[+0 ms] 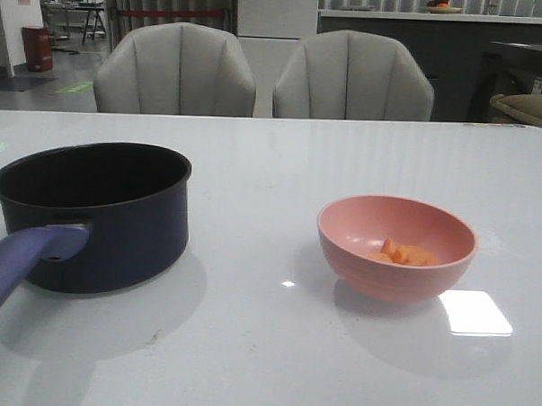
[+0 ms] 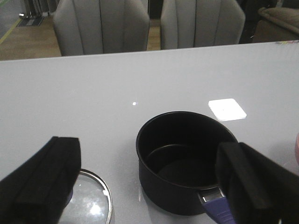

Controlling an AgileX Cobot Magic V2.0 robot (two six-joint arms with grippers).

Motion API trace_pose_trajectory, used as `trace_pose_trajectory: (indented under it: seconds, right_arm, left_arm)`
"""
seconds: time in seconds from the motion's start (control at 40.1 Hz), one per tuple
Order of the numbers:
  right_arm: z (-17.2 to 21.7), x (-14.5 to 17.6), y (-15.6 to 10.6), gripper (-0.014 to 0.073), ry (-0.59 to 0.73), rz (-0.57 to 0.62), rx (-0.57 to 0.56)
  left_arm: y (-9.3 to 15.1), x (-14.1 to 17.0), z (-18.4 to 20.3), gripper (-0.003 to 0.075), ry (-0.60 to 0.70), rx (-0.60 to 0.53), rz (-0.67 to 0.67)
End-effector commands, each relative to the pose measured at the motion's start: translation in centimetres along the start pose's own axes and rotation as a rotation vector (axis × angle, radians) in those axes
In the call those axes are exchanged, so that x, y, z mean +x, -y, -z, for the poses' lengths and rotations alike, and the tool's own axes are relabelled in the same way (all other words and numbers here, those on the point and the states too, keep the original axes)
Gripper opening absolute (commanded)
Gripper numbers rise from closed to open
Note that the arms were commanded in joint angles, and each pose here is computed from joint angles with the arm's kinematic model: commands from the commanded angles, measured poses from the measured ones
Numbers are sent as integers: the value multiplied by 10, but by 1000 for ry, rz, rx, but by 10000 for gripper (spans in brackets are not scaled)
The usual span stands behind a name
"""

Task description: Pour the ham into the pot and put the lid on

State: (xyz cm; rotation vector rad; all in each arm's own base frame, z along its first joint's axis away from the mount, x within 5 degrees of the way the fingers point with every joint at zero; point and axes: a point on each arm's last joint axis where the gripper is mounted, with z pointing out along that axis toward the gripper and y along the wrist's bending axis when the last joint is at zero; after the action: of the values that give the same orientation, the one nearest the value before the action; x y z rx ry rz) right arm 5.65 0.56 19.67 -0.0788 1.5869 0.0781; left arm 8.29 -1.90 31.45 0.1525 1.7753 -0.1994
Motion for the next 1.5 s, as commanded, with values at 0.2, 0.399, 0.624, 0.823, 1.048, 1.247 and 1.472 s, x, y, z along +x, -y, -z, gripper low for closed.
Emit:
trace_pose_trajectory:
  seconds: [0.2, 0.399, 0.624, 0.823, 1.048, 1.247, 1.472]
  right_arm:
    - [2, -11, 0, 148, 113, 16, 4]
    - [3, -16, 0, 148, 170, 17, 2]
    - [9, -46, 0, 148, 282, -39, -1]
    - [-5, -73, 0, 148, 7, -43, 1]
    - [-15, -77, 0, 148, -47, -55, 1]
    - [-31, -81, -2, 204, -121, -156, -9]
    - [-78, -93, -2, 450, -284, -167, 0]
  left_arm:
    - [0, 19, 24, 625, 332, 40, 16]
    - [2, 27, 21, 625, 321, 79, 9]
    - [3, 27, 21, 625, 316, 96, 7]
    - [3, 28, 19, 625, 304, 95, 6]
    - [3, 28, 18, 625, 300, 95, 6]
    - [3, 28, 18, 625, 299, 95, 6]
    - [3, 29, 18, 625, 289, 95, 6]
